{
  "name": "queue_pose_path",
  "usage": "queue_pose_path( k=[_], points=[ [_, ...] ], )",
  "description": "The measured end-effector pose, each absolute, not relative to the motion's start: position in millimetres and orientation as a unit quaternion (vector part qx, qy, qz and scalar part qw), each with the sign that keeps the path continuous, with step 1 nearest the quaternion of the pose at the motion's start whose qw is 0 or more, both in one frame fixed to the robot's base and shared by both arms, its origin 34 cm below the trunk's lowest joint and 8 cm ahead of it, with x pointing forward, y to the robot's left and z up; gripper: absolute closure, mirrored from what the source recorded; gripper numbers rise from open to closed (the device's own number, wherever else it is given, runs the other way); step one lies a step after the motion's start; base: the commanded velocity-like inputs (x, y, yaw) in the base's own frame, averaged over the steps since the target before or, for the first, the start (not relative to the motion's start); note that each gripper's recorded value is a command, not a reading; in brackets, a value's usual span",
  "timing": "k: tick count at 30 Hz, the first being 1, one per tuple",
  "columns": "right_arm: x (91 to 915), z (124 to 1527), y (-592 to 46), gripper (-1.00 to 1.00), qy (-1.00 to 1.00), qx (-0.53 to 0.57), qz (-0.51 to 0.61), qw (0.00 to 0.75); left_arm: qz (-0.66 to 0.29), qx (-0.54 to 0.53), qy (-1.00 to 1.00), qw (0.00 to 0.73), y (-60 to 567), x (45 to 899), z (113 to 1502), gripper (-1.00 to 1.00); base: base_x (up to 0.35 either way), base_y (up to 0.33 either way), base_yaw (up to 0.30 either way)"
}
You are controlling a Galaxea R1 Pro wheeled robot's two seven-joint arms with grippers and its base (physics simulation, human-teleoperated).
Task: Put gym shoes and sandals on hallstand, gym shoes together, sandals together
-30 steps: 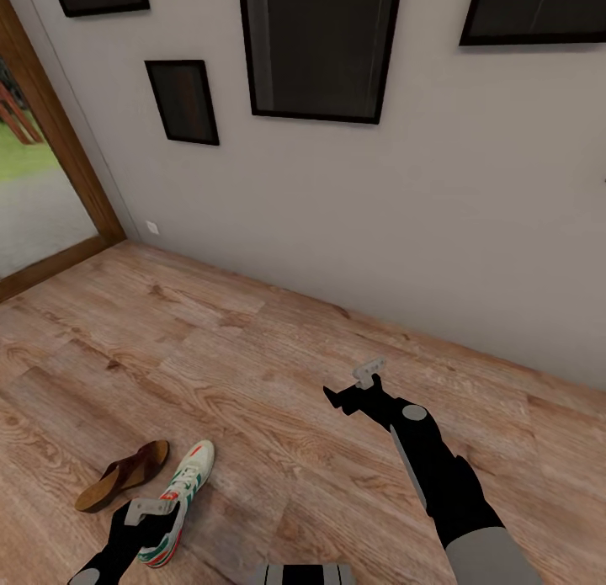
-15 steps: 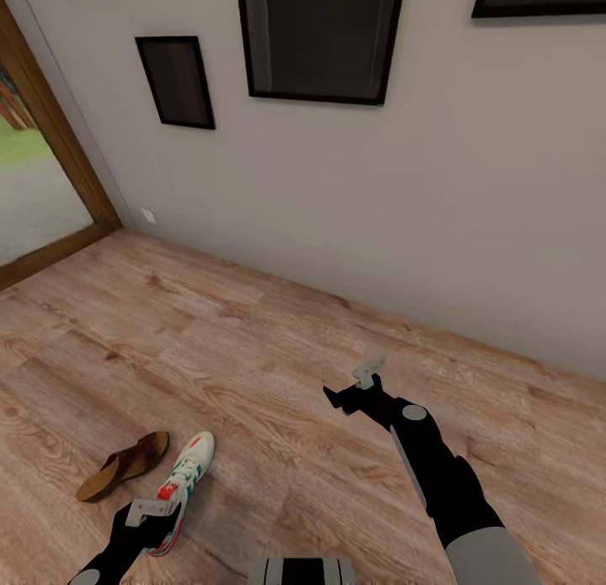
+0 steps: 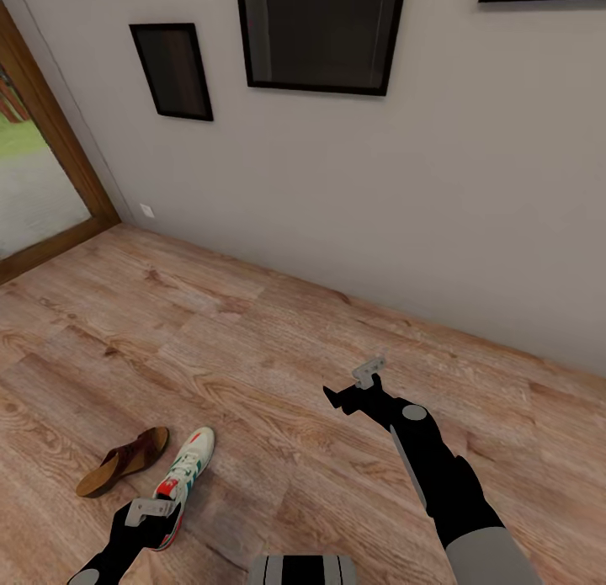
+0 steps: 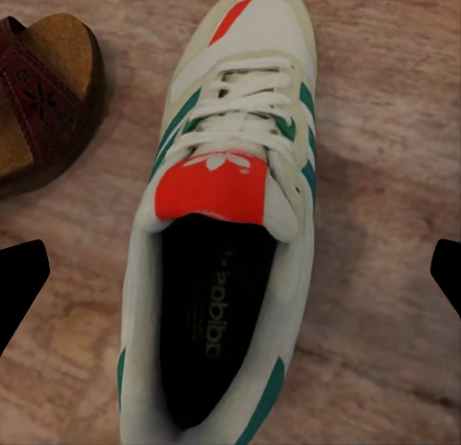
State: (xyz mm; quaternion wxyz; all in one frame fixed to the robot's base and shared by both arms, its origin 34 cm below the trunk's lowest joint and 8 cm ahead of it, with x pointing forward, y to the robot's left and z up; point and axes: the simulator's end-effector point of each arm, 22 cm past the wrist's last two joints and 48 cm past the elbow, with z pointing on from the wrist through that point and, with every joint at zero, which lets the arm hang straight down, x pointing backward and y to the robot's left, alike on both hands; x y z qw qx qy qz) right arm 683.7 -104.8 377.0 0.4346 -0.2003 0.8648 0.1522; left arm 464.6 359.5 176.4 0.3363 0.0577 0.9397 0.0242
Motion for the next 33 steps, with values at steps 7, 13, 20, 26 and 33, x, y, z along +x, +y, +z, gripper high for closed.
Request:
queue_pose_path(
  k=[7, 13, 20, 26, 33],
  points=[
    [682, 368, -105, -1.0, 0.868, -0.199, 0.154, 0.428, 0.021, 0.067, 0.943, 0.327, 358, 459, 170, -1.0, 0.0, 0.0, 0.0],
    [677, 348, -105, -1.0, 0.875, -0.197, 0.157, 0.414, 0.022, 0.072, 0.948, 0.309, 364, 447, 158, -1.0, 0.0, 0.0, 0.0],
    [671, 326, -105, -1.0, 0.882, -0.194, 0.16, 0.398, 0.022, 0.073, 0.953, 0.292, 366, 434, 145, -1.0, 0.0, 0.0, 0.0],
    [670, 323, -105, -1.0, 0.883, -0.193, 0.161, 0.396, 0.025, 0.074, 0.954, 0.289, 371, 432, 144, -1.0, 0.0, 0.0, 0.0],
    [668, 315, -105, -1.0, 0.886, -0.192, 0.162, 0.39, 0.027, 0.075, 0.956, 0.282, 375, 427, 140, -1.0, 0.0, 0.0, 0.0]
  ],
)
